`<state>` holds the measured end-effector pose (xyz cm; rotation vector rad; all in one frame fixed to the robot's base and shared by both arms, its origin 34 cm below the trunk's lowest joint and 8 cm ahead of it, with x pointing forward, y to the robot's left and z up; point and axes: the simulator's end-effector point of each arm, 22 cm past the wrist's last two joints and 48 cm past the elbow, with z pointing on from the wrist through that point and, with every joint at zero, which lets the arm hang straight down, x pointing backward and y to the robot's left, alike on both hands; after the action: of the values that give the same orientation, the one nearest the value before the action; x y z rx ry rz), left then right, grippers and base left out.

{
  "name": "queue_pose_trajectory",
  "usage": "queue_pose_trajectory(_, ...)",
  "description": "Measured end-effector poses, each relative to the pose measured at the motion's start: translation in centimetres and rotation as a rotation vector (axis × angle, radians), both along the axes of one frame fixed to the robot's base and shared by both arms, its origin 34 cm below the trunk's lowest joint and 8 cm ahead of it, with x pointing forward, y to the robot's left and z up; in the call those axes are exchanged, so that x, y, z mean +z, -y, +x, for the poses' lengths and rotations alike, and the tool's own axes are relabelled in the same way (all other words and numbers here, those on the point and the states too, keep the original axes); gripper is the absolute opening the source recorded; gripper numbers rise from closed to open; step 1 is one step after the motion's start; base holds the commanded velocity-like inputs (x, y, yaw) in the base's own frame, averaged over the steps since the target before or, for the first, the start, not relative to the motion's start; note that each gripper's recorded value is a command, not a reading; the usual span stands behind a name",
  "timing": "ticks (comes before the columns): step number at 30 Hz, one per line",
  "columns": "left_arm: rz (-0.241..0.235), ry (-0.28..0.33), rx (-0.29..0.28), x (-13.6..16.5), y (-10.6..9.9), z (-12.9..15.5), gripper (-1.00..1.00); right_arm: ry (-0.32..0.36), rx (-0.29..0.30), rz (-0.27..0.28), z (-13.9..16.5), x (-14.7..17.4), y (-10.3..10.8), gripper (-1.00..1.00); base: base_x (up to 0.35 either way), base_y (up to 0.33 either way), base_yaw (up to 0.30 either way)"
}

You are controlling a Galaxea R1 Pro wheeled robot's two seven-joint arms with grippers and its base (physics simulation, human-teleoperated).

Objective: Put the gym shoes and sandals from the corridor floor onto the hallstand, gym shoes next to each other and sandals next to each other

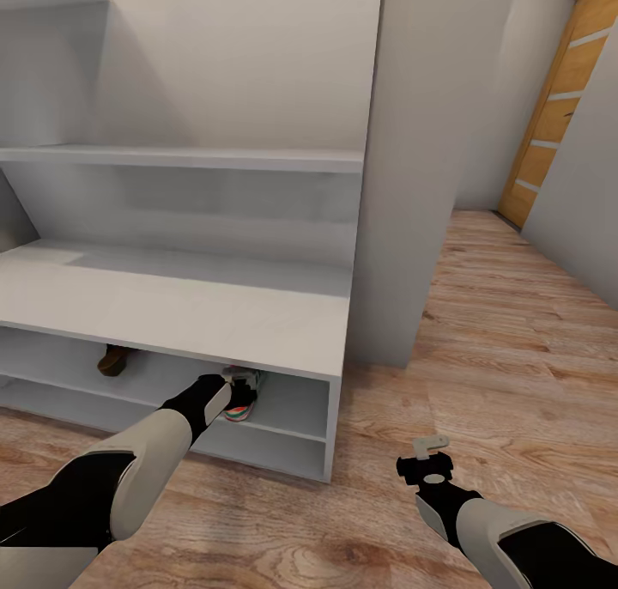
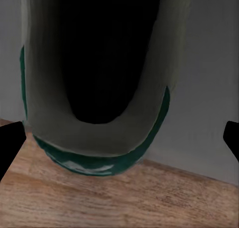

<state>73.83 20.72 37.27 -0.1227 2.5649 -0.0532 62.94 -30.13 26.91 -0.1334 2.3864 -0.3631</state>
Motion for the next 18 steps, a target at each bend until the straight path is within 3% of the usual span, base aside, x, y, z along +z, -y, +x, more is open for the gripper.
queue_pose_trajectory(18,0.000,0.000,0.000,-0.01,0.00,0.00,1.00,0.000,0.000,0.000,0.00,-0.01,0.00,1.00,-0.019,0.000,0.000)
